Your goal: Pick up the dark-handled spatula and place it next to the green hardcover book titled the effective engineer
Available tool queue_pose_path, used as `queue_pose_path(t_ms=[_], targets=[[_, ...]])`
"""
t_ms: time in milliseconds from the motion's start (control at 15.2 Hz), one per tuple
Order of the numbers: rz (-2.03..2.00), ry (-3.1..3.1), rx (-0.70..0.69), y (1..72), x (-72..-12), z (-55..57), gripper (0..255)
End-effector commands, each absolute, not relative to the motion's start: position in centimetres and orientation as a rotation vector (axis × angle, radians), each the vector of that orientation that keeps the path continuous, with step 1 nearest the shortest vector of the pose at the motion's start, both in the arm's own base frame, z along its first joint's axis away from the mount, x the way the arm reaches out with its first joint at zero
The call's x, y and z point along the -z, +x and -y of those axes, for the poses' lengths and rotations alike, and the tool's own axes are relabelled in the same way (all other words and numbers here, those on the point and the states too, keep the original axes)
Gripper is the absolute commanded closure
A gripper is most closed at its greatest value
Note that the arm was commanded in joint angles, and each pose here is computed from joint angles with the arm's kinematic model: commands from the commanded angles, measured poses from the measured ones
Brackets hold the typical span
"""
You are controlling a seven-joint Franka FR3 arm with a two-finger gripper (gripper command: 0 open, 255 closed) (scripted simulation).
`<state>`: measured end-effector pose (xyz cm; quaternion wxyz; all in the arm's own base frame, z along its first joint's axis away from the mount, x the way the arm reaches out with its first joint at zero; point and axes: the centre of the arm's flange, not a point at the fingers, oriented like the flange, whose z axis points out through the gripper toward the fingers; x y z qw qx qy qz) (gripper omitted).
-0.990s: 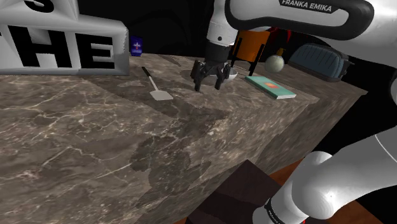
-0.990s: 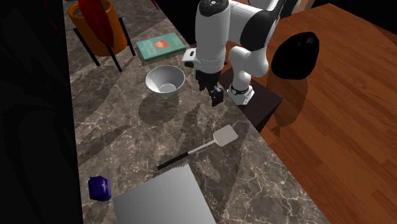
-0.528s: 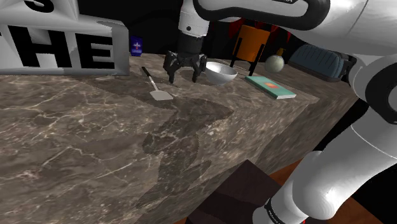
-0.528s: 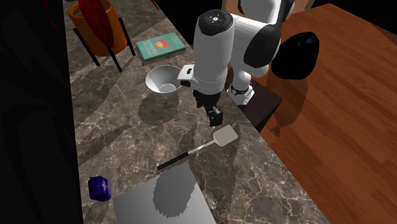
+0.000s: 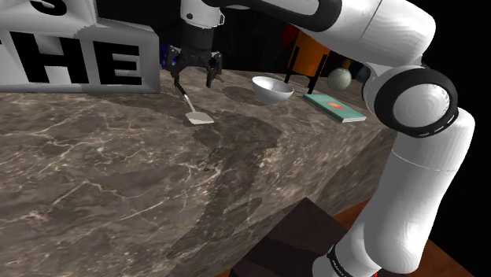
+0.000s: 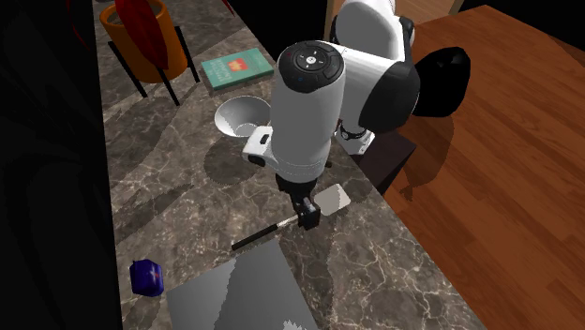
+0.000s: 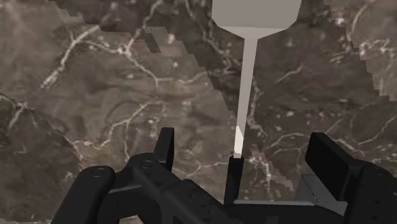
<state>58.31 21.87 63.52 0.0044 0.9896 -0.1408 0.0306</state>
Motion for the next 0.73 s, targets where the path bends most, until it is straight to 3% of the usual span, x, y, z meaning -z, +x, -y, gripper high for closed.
queue_pose_path(t_ms=[0,660], targets=[[0.452,3.098,-0.103,59.1,-63.3,-22.6,0],[0.452,3.098,-0.103,59.4,-59.8,-22.5,0]])
